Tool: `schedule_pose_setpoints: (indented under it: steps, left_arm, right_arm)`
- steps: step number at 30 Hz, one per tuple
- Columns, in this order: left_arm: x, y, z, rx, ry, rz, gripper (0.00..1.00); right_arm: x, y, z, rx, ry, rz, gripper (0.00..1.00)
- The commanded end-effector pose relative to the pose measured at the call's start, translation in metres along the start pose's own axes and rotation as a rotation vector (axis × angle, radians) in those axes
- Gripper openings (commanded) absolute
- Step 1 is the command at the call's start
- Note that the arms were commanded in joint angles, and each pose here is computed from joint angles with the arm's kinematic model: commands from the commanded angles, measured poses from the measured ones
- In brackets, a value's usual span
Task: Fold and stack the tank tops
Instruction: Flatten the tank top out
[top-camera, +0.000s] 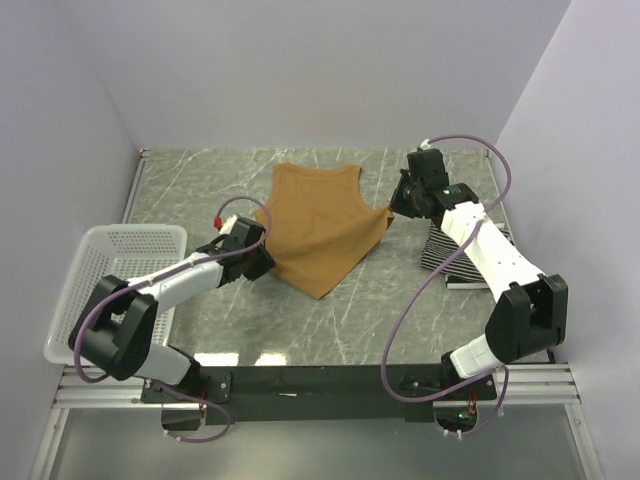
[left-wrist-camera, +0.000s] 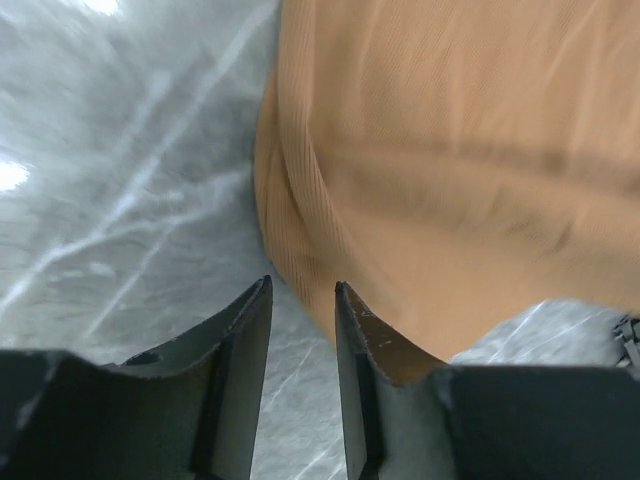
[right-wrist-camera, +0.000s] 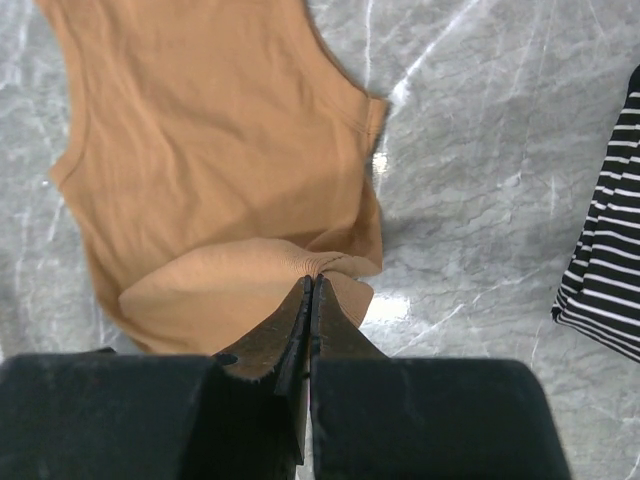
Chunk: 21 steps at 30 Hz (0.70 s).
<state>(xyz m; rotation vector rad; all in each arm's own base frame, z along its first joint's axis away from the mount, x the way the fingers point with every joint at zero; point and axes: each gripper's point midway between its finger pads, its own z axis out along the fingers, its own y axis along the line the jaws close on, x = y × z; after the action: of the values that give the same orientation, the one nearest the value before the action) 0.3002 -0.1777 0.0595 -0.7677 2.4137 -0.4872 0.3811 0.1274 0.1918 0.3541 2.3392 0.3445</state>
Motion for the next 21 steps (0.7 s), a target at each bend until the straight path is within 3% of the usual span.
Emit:
schedule_pose_setpoints:
  steps: [1,6,14,15,18,21]
  left_arm:
    - [0.017,-0.016,0.009,0.065,0.044,0.008,0.38]
    - [0.018,-0.012,0.019,0.021,0.044,-0.003,0.38]
    - [0.010,-0.004,0.034,-0.088,0.013,-0.018,0.30]
    - [0.010,0.000,0.039,-0.111,0.010,-0.011,0.27]
    - [0.004,-0.002,0.035,-0.132,-0.001,0.008,0.01]
    - [-0.009,-0.010,0.007,-0.104,-0.036,0.013,0.01]
  right_arm:
    - [-0.025,0.013,-0.006,-0.050,-0.061,-0.006,0.00]
    - [-0.021,0.011,-0.002,-0.049,-0.050,-0.005,0.00]
    - [-0.017,0.005,-0.006,-0.050,-0.055,0.003,0.00]
    - [-0.015,0.005,-0.006,-0.052,-0.050,0.004,0.00]
    - [-0.013,0.004,-0.013,-0.059,-0.051,0.002,0.00]
    - [-0.014,-0.003,-0.028,-0.052,-0.074,-0.008,0.00]
